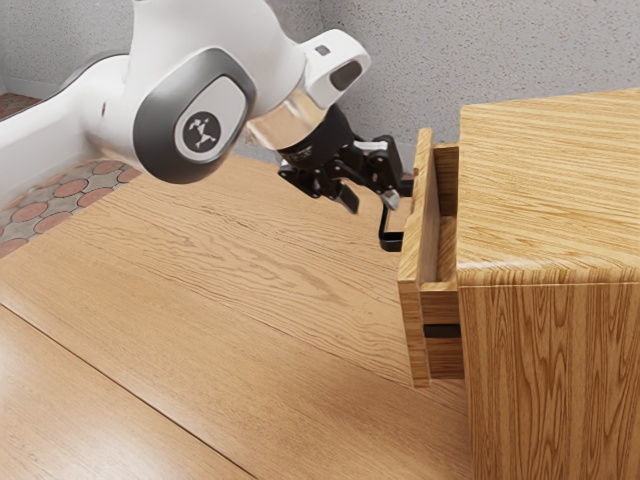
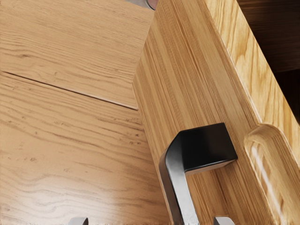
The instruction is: Pull the drawer handle with one arm to open the drawer
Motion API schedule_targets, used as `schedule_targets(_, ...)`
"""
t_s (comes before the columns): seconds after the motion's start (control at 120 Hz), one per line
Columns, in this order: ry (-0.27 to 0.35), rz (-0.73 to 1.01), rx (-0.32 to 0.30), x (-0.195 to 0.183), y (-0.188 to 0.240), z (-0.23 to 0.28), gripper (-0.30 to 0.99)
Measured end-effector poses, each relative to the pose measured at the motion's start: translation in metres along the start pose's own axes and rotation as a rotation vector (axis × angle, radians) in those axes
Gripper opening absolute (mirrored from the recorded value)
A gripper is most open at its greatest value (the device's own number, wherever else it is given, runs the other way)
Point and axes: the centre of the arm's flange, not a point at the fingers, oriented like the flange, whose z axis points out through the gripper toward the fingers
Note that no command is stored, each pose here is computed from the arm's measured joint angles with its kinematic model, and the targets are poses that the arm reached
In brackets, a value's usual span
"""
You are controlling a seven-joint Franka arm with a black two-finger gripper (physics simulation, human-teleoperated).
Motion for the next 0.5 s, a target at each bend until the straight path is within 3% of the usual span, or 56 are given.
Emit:
schedule_targets(0.275, 0.004, -0.012, 0.015, -0.002, -0.010, -0.005, 0.31)
schedule_targets(0.5, 0.012, -0.064, 0.044, 0.009, -0.042, -0.010, 0.31)
